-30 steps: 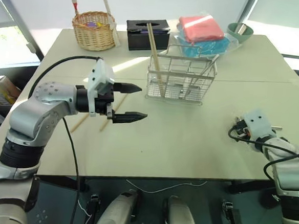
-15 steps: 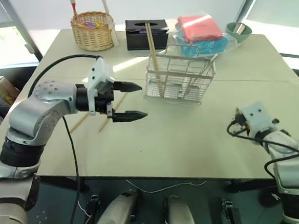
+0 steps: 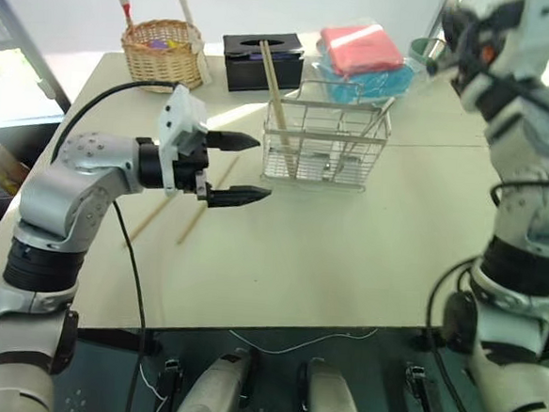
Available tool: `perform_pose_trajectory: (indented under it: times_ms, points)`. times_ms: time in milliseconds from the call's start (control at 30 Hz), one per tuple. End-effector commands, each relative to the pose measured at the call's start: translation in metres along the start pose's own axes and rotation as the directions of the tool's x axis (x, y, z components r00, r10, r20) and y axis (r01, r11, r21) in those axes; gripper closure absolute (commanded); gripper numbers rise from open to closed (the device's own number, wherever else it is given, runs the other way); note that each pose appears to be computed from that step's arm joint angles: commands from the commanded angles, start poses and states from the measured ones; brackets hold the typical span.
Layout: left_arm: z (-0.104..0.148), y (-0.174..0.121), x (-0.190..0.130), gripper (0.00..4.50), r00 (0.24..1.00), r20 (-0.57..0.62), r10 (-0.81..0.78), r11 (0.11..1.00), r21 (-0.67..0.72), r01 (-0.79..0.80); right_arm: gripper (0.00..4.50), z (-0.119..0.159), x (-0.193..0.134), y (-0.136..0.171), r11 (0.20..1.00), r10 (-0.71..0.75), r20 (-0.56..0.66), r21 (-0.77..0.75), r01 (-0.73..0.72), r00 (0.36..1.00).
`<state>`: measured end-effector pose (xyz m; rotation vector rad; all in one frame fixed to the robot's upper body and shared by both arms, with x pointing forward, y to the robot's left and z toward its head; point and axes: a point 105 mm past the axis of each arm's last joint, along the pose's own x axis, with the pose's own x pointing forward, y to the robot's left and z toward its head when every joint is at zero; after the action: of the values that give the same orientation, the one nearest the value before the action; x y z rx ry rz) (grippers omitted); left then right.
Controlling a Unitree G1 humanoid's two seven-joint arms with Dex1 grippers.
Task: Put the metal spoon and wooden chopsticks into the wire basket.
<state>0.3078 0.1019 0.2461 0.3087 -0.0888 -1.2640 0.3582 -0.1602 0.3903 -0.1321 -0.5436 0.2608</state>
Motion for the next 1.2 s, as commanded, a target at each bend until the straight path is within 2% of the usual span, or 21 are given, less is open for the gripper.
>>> perform_pose_trajectory:
  times_ms: [33, 200, 267, 400, 567, 733, 833, 967, 1200]
  points:
    - [0.011, 0.005, -0.003, 0.0, 1.0, 0.018, 0.02, 0.998, 0.059, -0.021, 4.44, 0.024, 0.012, -0.001, 0.996, -0.033, 0.126, 0.092, 0.022, 0.991]
    - [0.012, 0.015, -0.008, 0.0, 0.998, 0.02, 0.066, 0.995, 0.069, -0.067, 4.44, 0.031, 0.035, 0.003, 0.942, -0.08, 0.182, 0.334, 0.014, 0.98]
    - [0.013, 0.016, -0.009, 0.0, 0.997, 0.025, 0.075, 0.994, 0.072, -0.077, 4.44, 0.024, 0.044, 0.005, 0.886, -0.098, 0.163, 0.464, 0.011, 0.982]
    - [0.014, 0.015, -0.01, 0.0, 0.996, 0.029, 0.081, 0.994, 0.075, -0.083, 4.44, 0.005, 0.052, 0.013, 0.83, -0.1, 0.109, 0.558, 0.022, 0.989]
    - [0.014, 0.016, -0.013, 0.0, 0.994, 0.027, 0.102, 0.992, 0.075, -0.104, 4.44, -0.031, 0.046, 0.032, 0.779, -0.07, -0.019, 0.624, 0.067, 0.997]
    - [0.013, 0.016, -0.015, 0.0, 0.993, 0.024, 0.113, 0.991, 0.073, -0.114, 4.44, -0.04, 0.03, 0.037, 0.768, -0.068, -0.073, 0.633, 0.099, 0.995]
    - [0.013, 0.017, -0.016, 0.0, 0.993, 0.022, 0.115, 0.991, 0.073, -0.116, 4.44, -0.038, 0.022, 0.041, 0.769, -0.06, -0.078, 0.632, 0.096, 0.995]
    - [0.013, 0.018, -0.016, 0.0, 0.993, 0.021, 0.112, 0.991, 0.072, -0.114, 4.44, -0.023, 0.017, 0.037, 0.818, -0.071, -0.018, 0.571, 0.069, 0.997]
    - [0.016, 0.022, -0.013, 0.0, 0.995, 0.026, 0.1, 0.991, 0.081, -0.102, 4.44, -0.008, 0.024, 0.016, 0.826, -0.111, 0.016, 0.557, 0.083, 0.994]
